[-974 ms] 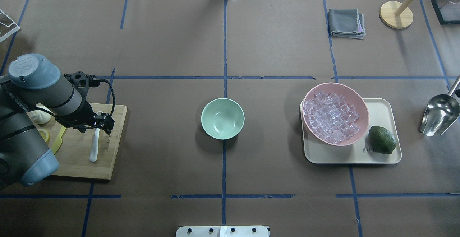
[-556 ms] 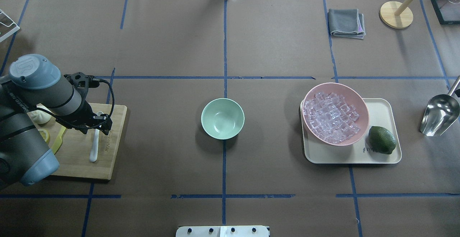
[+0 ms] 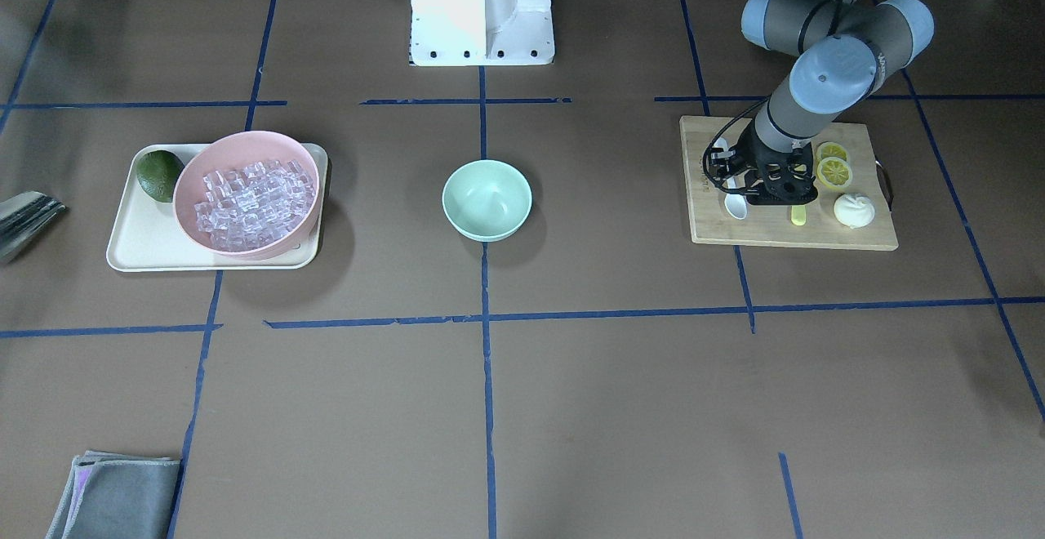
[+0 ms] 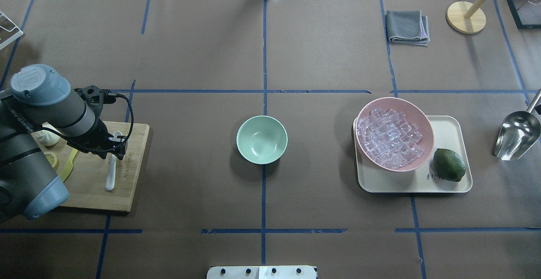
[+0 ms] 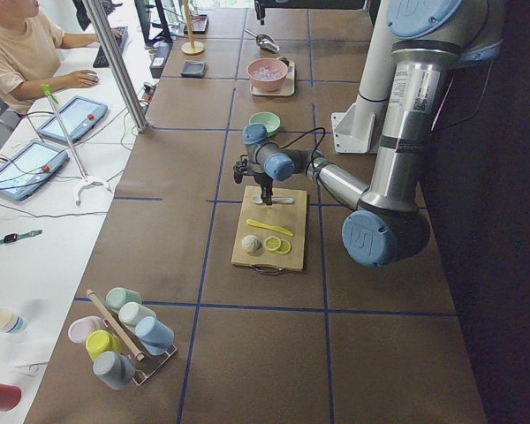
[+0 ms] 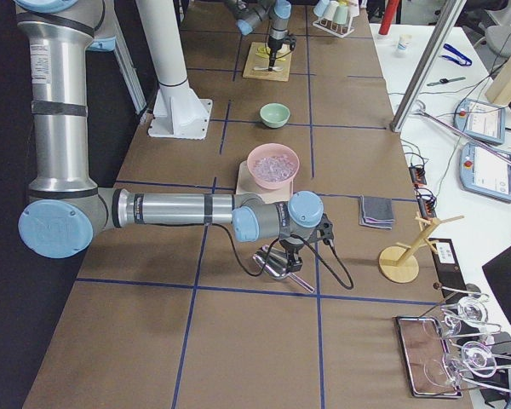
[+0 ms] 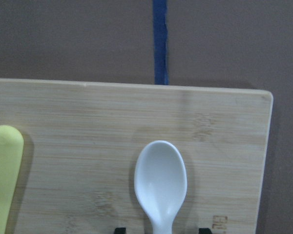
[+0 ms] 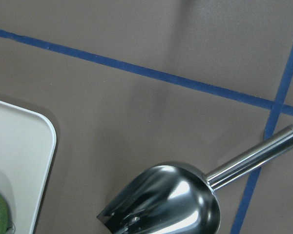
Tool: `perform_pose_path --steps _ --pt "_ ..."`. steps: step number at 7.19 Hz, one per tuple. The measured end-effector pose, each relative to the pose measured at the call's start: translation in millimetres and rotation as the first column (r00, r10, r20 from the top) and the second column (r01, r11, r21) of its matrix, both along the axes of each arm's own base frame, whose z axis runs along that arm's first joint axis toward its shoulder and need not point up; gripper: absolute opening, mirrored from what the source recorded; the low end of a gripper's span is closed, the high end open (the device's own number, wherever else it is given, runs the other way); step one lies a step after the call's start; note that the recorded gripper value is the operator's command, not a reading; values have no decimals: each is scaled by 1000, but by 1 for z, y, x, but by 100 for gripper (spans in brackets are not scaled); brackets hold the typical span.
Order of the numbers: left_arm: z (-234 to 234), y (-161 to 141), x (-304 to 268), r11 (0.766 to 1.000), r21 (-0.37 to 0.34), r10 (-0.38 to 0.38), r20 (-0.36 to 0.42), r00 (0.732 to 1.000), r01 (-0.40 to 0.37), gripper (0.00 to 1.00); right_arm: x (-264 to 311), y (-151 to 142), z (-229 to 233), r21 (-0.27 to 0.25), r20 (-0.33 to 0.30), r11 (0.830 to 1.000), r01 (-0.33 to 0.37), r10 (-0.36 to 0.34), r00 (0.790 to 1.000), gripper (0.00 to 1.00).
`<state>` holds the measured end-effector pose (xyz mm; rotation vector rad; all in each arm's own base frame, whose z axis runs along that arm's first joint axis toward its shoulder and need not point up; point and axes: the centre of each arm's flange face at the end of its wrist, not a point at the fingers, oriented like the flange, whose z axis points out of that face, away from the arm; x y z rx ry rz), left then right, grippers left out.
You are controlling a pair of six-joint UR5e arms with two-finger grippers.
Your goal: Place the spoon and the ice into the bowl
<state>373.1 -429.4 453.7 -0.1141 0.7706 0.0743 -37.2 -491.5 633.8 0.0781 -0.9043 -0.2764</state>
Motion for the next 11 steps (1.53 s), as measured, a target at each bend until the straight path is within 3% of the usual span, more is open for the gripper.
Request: perform_pose_path --steps 3,6,9,11 --pt "3 2 -2 1000 -4 0 4 1000 0 0 0 0 1 -2 0 1000 0 0 1000 100" --pt "-8 9 -6 1000 -12 17 -31 999 -18 0 0 0 1 -2 0 1000 0 0 1000 100" --pt "-88 15 -9 999 53 11 -148 989 -4 0 0 0 2 -4 -1 1000 0 0 1000 100" --pt "-155 16 31 996 88 31 -225 974 -11 0 0 0 2 -5 -1 1000 0 0 1000 100"
